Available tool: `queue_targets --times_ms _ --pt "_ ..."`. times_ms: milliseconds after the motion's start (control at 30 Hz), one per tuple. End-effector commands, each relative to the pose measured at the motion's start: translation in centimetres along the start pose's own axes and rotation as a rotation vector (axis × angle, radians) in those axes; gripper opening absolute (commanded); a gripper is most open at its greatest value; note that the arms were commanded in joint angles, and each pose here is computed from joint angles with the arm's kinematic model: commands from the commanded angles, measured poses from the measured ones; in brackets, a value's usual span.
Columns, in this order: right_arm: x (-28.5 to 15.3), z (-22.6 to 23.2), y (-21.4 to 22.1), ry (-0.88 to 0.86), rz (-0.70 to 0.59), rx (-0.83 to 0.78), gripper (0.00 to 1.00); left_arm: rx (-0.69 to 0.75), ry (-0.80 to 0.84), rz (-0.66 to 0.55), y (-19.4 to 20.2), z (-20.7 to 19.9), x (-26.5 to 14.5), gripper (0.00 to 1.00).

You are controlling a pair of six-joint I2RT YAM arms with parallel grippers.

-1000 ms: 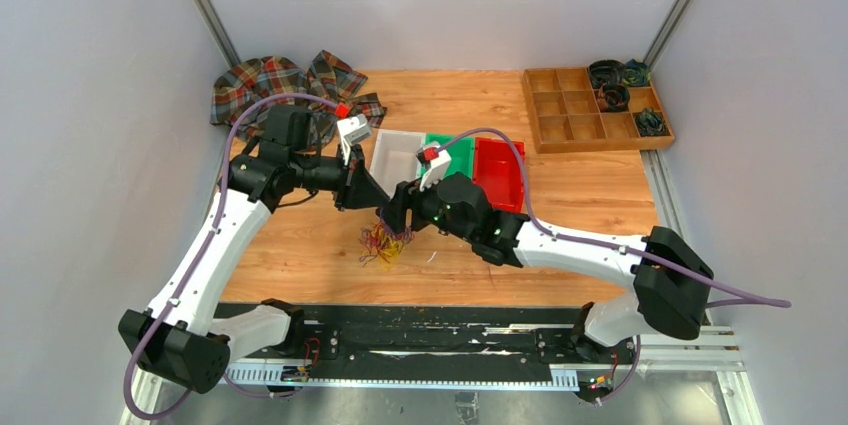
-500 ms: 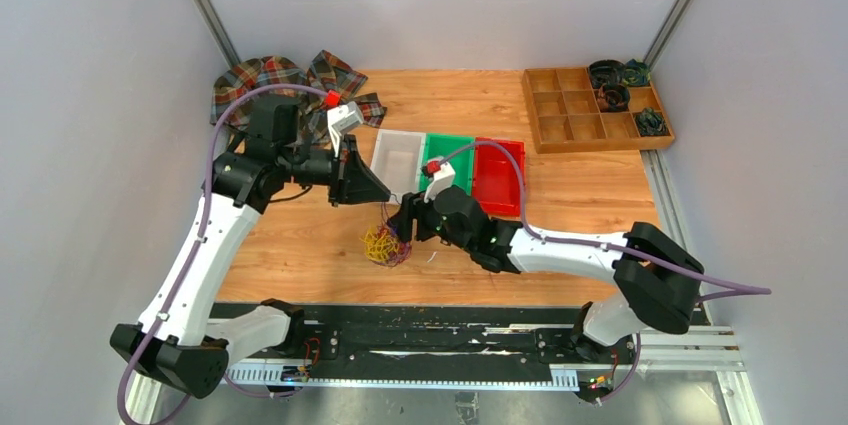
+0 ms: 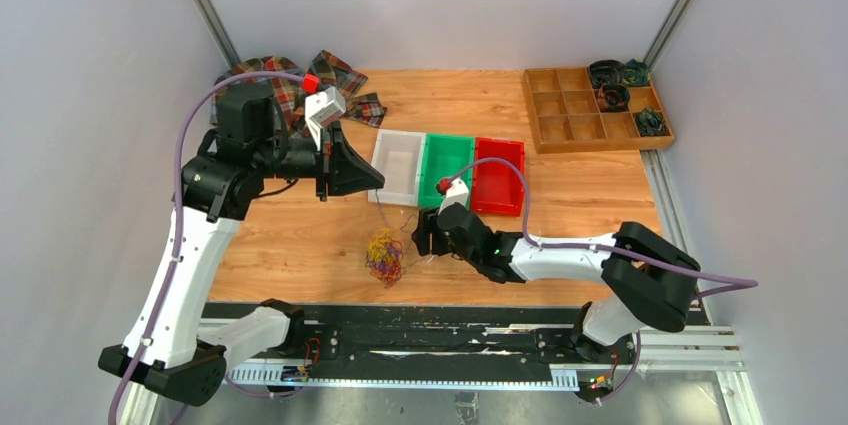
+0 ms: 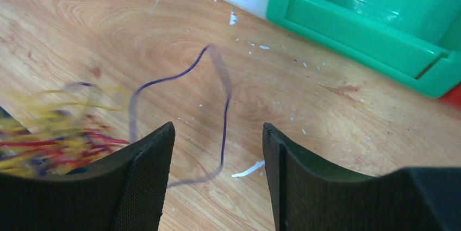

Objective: Untangle the cables

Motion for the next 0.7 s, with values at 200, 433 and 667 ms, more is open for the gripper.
queue_targets --times_ms 200,433,667 --pt "-1.5 -1.2 -1.7 0.078 -0.036 0.017 0.29 0.09 -0.244 0.05 2.7 3.3 -0.5 0.01" --pt "-3.9 -2.5 -3.6 0.128 -0.111 0.011 0.1 0.176 -0.476 0.045 1.7 5.4 -1.7 0.0" --pt "-5.2 -1.3 -6.2 0.012 -0.174 -0.043 0.44 0.199 -0.389 -0.089 -2.7 1.0 -2.4 0.0"
Point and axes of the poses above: each gripper's point midway between its finger pads, its own x axis out along the fingers, its own z axis along the line the jaws close on, y = z × x, the point moved 8 cm from there along -x, back along the fingers, and after that the axes turned 15 degrees about -x, right-handed, at the moved point
